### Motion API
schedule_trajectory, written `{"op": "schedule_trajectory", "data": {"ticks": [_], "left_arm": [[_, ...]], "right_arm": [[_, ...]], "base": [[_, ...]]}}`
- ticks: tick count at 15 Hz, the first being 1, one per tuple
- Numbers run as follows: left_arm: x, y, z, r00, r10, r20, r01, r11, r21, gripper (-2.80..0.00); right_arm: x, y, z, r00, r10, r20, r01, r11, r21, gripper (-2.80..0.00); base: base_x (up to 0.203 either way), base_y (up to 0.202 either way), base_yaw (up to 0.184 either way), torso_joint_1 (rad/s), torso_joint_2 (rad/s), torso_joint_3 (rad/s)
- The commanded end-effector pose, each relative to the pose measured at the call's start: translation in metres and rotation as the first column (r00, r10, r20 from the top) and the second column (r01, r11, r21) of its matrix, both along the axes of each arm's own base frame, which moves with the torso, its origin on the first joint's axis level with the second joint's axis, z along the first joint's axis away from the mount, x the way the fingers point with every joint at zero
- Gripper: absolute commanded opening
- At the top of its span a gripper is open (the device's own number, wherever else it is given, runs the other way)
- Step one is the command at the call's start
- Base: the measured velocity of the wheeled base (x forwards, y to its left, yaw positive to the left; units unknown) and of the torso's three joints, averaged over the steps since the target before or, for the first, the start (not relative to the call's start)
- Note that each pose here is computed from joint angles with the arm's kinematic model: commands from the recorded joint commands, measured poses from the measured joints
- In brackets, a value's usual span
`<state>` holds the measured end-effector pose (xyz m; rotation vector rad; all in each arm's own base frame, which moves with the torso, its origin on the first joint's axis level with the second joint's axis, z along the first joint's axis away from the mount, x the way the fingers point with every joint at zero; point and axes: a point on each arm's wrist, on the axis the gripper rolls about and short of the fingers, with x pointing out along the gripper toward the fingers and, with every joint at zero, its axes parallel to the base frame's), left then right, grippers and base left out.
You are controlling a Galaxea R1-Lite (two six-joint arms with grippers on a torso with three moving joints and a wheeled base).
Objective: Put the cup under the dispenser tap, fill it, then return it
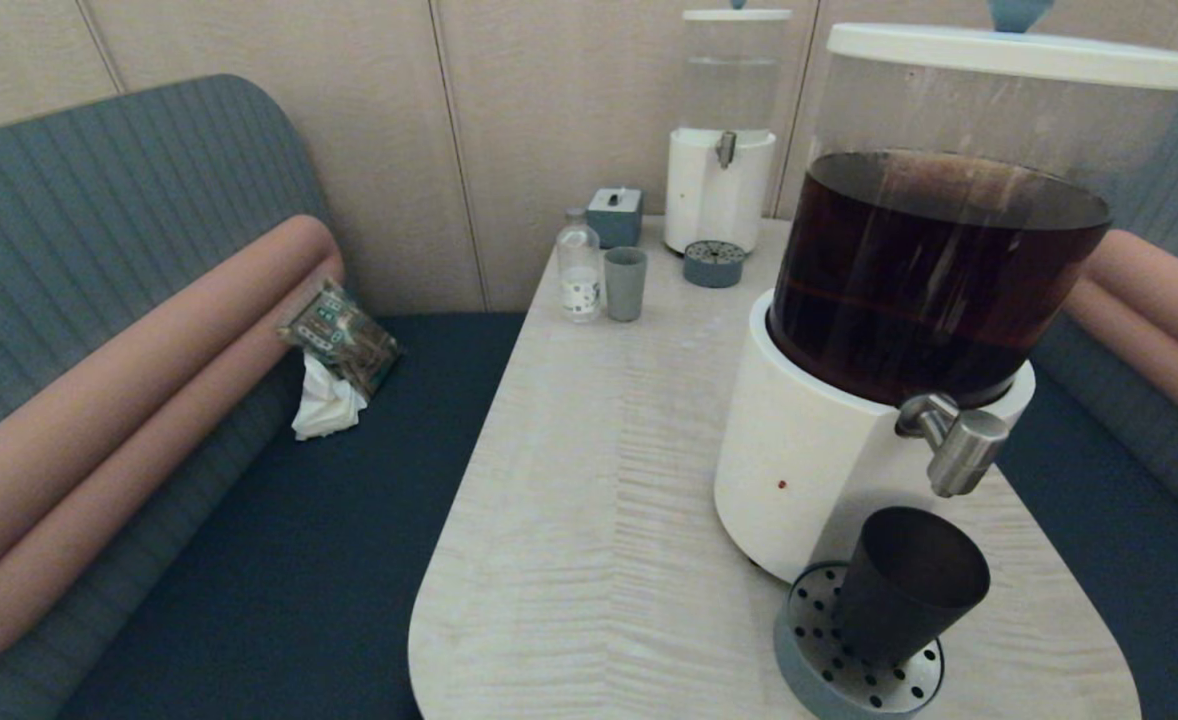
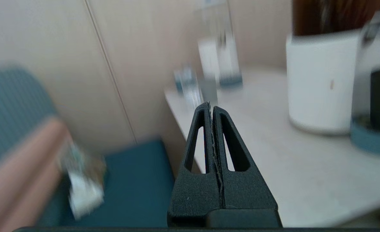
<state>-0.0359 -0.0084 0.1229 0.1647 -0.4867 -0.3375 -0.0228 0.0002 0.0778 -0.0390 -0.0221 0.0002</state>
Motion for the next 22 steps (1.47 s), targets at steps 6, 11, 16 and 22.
{"op": "schedule_trajectory", "data": {"ticks": [6, 11, 16, 22], "left_arm": [[0.012, 0.0, -0.033, 0.963, -0.004, -0.269, -0.004, 1.0, -0.031, -2.8], [0.011, 0.001, -0.035, 0.908, -0.059, -0.414, -0.013, 0.986, -0.169, -2.8], [0.013, 0.004, -0.038, 0.915, 0.095, -0.392, -0.16, 0.978, -0.135, -2.8], [0.015, 0.008, -0.044, 0.876, 0.31, -0.37, -0.335, 0.942, -0.004, -2.8]], "right_arm": [[0.001, 0.0, -0.002, 1.0, 0.001, -0.01, -0.001, 1.0, -0.001, -2.8], [0.001, 0.0, -0.002, 1.0, 0.001, -0.01, -0.001, 1.0, -0.001, -2.8], [0.001, 0.0, -0.002, 1.0, 0.001, -0.01, -0.001, 1.0, -0.001, -2.8], [0.001, 0.0, -0.002, 1.0, 0.001, -0.01, -0.001, 1.0, -0.001, -2.8]], "base": [[0.0, 0.0, 0.0, 0.0, 0.0, 0.0], [0.0, 0.0, 0.0, 0.0, 0.0, 0.0], [0.0, 0.0, 0.0, 0.0, 0.0, 0.0], [0.0, 0.0, 0.0, 0.0, 0.0, 0.0]]}}
